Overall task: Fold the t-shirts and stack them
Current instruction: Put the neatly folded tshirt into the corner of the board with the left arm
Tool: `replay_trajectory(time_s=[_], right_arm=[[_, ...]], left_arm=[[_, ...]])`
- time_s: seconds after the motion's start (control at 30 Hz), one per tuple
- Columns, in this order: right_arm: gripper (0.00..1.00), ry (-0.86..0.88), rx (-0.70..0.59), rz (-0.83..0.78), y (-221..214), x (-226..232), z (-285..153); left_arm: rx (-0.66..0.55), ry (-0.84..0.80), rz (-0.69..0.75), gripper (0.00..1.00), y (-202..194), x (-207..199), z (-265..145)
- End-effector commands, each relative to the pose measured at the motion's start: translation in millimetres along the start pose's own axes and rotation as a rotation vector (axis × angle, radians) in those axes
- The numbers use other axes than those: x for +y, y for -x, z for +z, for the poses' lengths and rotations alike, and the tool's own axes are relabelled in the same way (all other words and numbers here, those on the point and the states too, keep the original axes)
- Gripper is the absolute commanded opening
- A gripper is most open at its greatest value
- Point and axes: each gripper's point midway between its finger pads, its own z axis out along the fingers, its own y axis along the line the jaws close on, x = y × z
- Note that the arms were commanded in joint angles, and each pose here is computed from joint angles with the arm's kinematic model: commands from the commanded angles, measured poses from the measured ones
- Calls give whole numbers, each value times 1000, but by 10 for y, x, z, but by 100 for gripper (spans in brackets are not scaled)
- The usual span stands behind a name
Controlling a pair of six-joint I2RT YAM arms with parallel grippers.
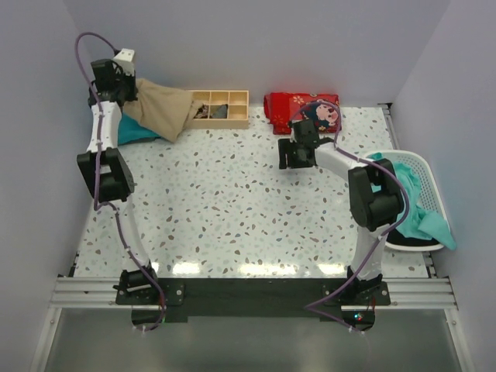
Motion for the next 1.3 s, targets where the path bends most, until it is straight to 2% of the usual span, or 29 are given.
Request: replay_trajectory(time_s=[0.0,0.17,0.3,0.4,0.43,0.47,0.5,0.53,0.67,0.77,0.93,0.97,1.03,1.07,1.13,1.17,1.2,1.23,1.27], right_arm=[[68,38,-10,14,118,81,59],[67,61,12,20,76,122,122],[67,74,20,25,61,145,155],[67,86,31,24,40,173,173],[67,85,37,24,21,163,184],[67,90,35,26,32,174,180],[67,95,36,26,29,182,175],[67,98,35,24,28,192,172],[67,103,26,27,36,200,134],[67,101,20,25,31,193,95],[67,105,-14,32,62,197,-28],[67,109,-25,35,85,198,-47],[67,104,-40,39,119,200,-114],[67,102,-48,39,139,205,-157],[68,83,-83,30,204,186,-295],[69,71,-96,25,217,167,-346],[75,59,-96,19,173,140,-378],[76,56,-128,15,233,133,-512],[77,44,-142,13,242,114,-565]], left_arm=[[-118,155,38,0,383,650,-222],[-166,204,-44,0,299,1088,-395],[-136,286,-67,0,105,1363,-393],[-123,267,-80,16,-33,1314,-351],[-112,253,-87,48,-122,1275,-320],[-110,248,-101,64,-155,1261,-320],[-117,248,-107,90,-125,1241,-348],[-109,226,-121,100,-194,1191,-335],[-146,183,-161,100,-94,1034,-416],[-179,204,-165,100,133,988,-573],[-259,124,-147,100,747,494,-913],[-291,89,-125,100,982,210,-1025],[-281,37,-115,100,1023,-164,-1075],[-315,-21,-89,100,1233,-580,-1207],[-293,-61,-79,100,1112,-1023,-1215],[-328,-120,-91,100,1257,-1486,-1388],[-356,-149,-91,100,1288,-1686,-1445],[-327,-197,-108,100,1085,-1924,-1429],[-352,-258,-112,100,1142,-2237,-1594]])
